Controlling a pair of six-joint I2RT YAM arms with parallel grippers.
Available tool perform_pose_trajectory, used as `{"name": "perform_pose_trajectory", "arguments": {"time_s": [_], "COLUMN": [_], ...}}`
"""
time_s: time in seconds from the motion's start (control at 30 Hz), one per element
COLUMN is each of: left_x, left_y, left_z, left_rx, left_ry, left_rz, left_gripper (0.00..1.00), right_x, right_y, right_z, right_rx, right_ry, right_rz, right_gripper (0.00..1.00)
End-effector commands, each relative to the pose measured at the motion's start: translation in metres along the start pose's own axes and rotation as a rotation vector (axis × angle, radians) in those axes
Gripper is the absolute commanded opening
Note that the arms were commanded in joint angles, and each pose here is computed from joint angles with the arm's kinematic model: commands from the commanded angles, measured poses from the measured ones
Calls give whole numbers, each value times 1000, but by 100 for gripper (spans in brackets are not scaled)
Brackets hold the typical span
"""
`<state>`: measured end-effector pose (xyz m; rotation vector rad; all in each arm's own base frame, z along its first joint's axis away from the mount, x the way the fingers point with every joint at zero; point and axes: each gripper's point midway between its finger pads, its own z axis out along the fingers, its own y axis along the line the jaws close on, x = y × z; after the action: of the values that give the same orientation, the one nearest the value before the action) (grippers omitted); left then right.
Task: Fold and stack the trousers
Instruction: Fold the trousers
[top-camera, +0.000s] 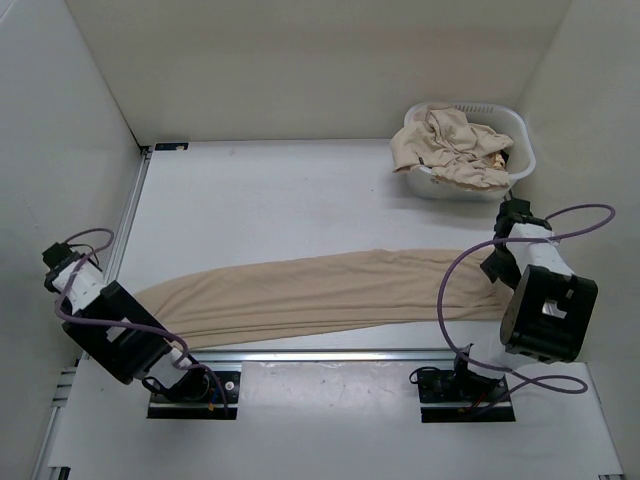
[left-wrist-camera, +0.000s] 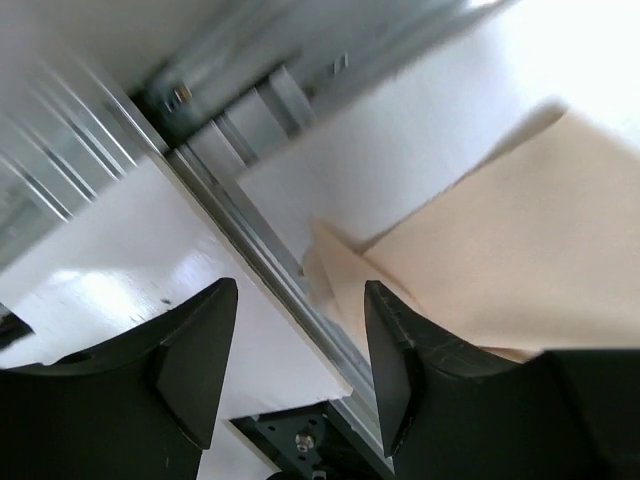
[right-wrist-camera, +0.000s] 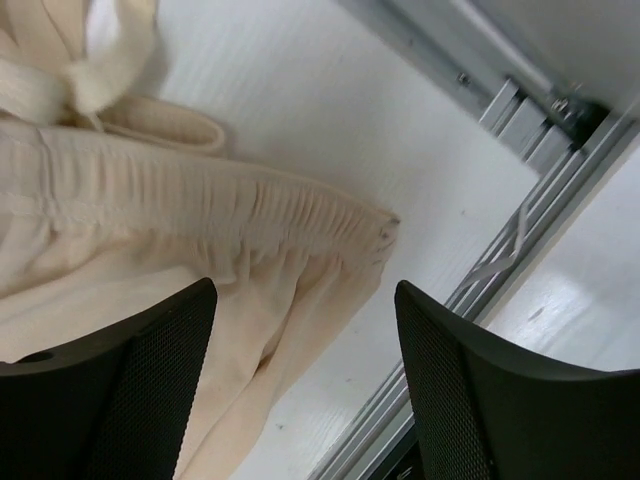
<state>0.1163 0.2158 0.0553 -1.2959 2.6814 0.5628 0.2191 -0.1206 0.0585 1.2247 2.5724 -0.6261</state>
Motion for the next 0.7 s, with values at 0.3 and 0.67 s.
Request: {"name": "perform_pose_trajectory", "arguments": {"time_s": [0.3,0.67], "left_x": [-9,16], "left_y": [-86,-109], "left_z": [-22,29], "left_rx": [258,157], "left_ry": [7,76], "left_rz": [203,342], "left_gripper": [69,72], "right_x": [-40,-10], "right_y": [54,59], "right_z": [43,60], "right_rx": [-53,-82], "right_ry": [-22,47], "right_rz": [-179,-264], "right_gripper": [82,73]}}
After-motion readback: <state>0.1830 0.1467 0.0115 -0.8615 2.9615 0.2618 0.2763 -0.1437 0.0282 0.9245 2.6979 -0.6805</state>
